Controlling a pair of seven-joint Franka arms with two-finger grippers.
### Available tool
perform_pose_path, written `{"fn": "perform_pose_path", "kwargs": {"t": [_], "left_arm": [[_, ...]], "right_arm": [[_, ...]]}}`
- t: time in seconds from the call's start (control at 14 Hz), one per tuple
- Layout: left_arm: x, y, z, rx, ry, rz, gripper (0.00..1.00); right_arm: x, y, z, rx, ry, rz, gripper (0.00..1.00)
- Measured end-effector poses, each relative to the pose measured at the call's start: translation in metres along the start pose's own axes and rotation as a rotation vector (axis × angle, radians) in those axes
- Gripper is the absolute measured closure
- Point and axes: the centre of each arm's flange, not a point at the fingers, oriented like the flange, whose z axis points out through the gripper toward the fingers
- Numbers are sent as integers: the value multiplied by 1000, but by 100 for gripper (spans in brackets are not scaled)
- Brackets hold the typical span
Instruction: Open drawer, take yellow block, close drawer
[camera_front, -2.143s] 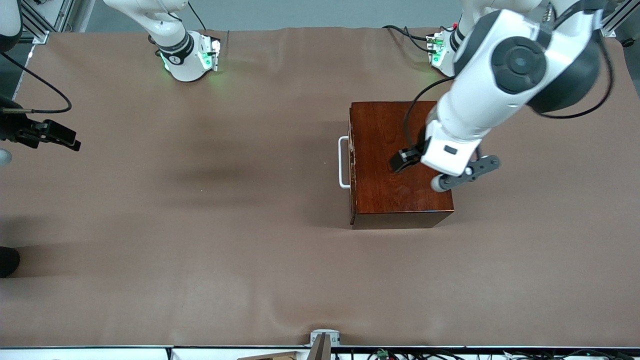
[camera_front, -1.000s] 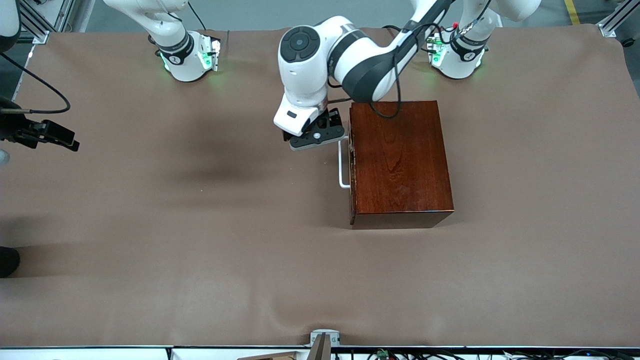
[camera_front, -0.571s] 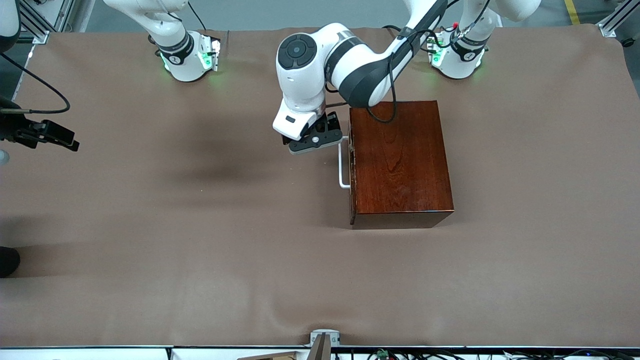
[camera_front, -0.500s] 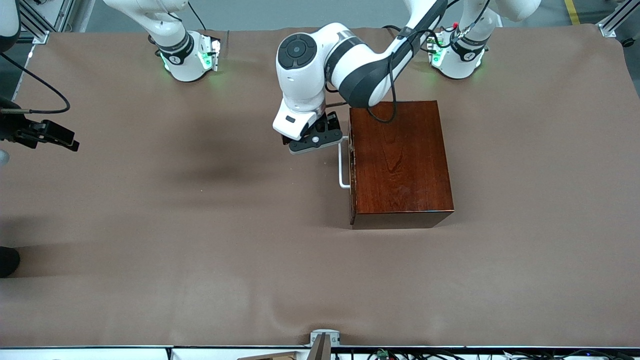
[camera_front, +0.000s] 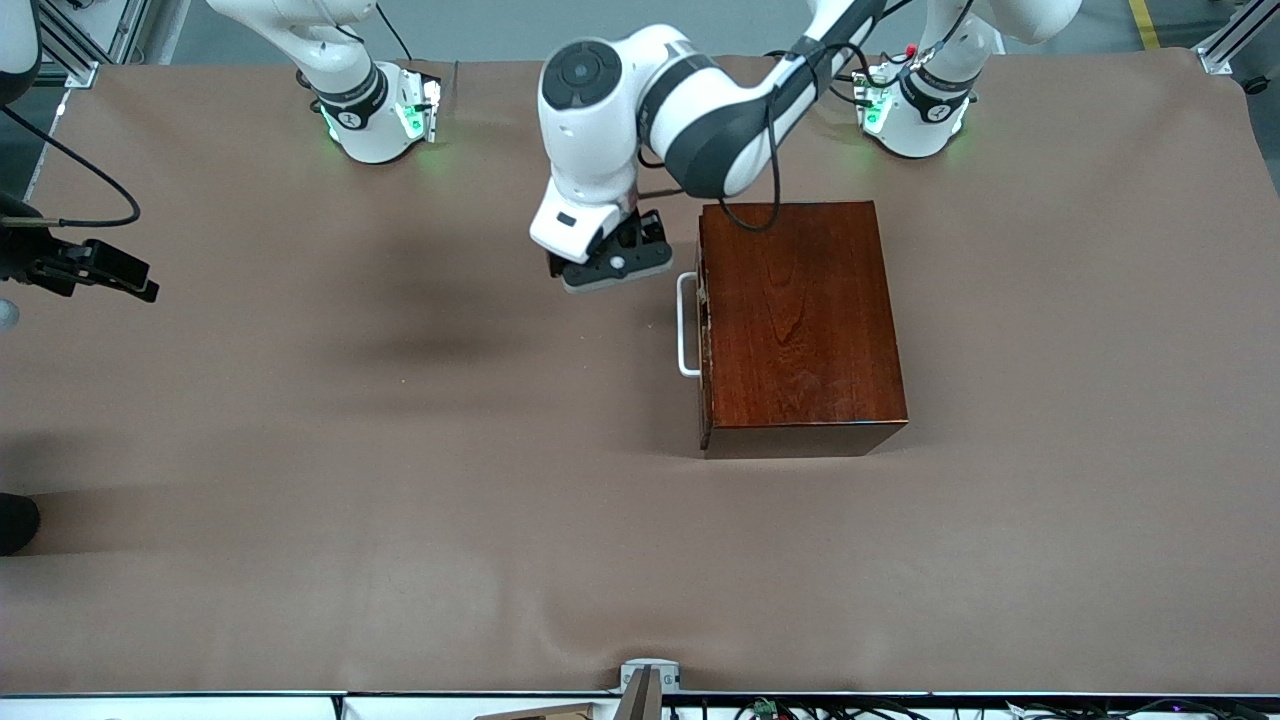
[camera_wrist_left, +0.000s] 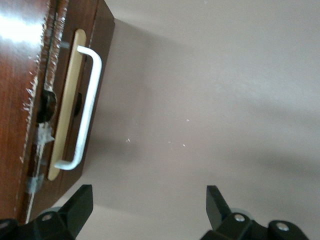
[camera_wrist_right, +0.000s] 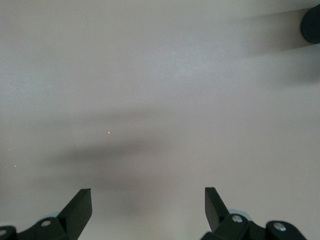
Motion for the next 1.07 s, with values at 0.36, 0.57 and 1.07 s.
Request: {"fn": "perform_pose_path", "kwargs": {"t": [0.36, 0.57, 1.07], "left_arm": [[-26, 1, 25, 129, 34, 41, 0], [-17, -11, 66, 273, 49, 46, 0], [-10, -26, 123, 423, -2, 141, 0]], "right_arm": [[0, -1, 0, 0, 0, -3, 0], [0, -2, 0, 0, 0, -4, 0], [0, -2, 0, 0, 0, -4, 0]]}}
